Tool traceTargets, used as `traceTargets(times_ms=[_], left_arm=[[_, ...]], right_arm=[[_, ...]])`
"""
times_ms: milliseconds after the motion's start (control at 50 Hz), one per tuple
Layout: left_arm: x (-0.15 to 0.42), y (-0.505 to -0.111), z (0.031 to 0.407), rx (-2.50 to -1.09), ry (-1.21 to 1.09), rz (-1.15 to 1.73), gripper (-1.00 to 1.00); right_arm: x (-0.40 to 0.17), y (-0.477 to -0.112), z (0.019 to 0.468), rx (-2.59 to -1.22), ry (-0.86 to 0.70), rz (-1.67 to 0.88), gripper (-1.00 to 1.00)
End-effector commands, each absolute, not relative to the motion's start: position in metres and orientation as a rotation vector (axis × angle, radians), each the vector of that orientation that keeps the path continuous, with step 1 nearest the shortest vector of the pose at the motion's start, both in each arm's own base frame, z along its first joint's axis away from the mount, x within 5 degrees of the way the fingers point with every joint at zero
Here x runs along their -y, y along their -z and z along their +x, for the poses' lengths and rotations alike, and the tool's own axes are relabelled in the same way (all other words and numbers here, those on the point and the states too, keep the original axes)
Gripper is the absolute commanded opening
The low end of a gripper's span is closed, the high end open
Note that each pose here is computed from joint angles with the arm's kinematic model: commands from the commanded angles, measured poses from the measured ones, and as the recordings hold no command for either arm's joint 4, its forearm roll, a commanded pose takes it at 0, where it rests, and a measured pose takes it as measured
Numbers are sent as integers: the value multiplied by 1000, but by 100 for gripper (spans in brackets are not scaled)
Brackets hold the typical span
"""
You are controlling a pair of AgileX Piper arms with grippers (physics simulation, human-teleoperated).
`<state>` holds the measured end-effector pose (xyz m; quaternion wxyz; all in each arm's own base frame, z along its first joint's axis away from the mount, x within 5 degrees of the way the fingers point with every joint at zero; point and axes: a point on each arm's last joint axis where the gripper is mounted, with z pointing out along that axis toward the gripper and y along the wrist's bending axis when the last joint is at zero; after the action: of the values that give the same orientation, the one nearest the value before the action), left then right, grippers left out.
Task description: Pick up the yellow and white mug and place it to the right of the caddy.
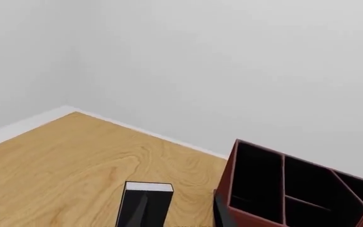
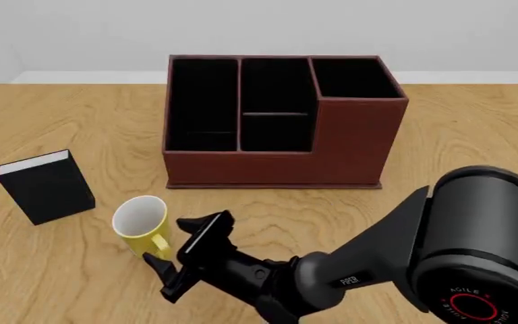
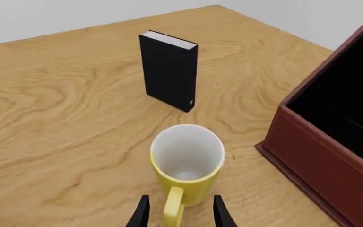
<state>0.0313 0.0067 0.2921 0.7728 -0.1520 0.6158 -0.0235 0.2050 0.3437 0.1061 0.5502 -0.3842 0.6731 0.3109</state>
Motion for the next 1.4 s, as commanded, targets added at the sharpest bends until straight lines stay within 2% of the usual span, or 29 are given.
traceTargets(times_ms=[20,180,200,400,500,620,640,900,1240,1400], left_arm=[[-8,-286,34,-1339,51,-351,100],[-8,-287,34,-1339,58,-347,100],[-7,-288,33,-1338,58,-344,100],[-6,-297,29,-1324,56,-336,100],[-6,-304,26,-1303,22,-337,100],[-3,-325,14,-1269,26,-318,100],[-3,-329,12,-1264,26,-318,100],[1,-353,-5,-1228,38,-296,100],[1,-361,-12,-1235,106,-215,100],[1,-363,-13,-1233,102,-199,100]], right_arm=[[-354,-92,210,-1611,-732,-921,100],[-351,-87,211,-1619,-726,-918,100],[-351,-87,210,-1618,-726,-921,-100],[-330,-114,208,-1593,-720,-885,-100],[-317,-149,185,-1521,-777,-868,-100],[-316,-174,158,-1485,-842,-899,-100],[-312,-177,158,-1513,-862,-875,-100],[-266,-196,150,-1475,-801,-861,-100],[-199,-228,149,-1493,-697,-760,-100],[-177,-227,147,-1493,-639,-738,-100]])
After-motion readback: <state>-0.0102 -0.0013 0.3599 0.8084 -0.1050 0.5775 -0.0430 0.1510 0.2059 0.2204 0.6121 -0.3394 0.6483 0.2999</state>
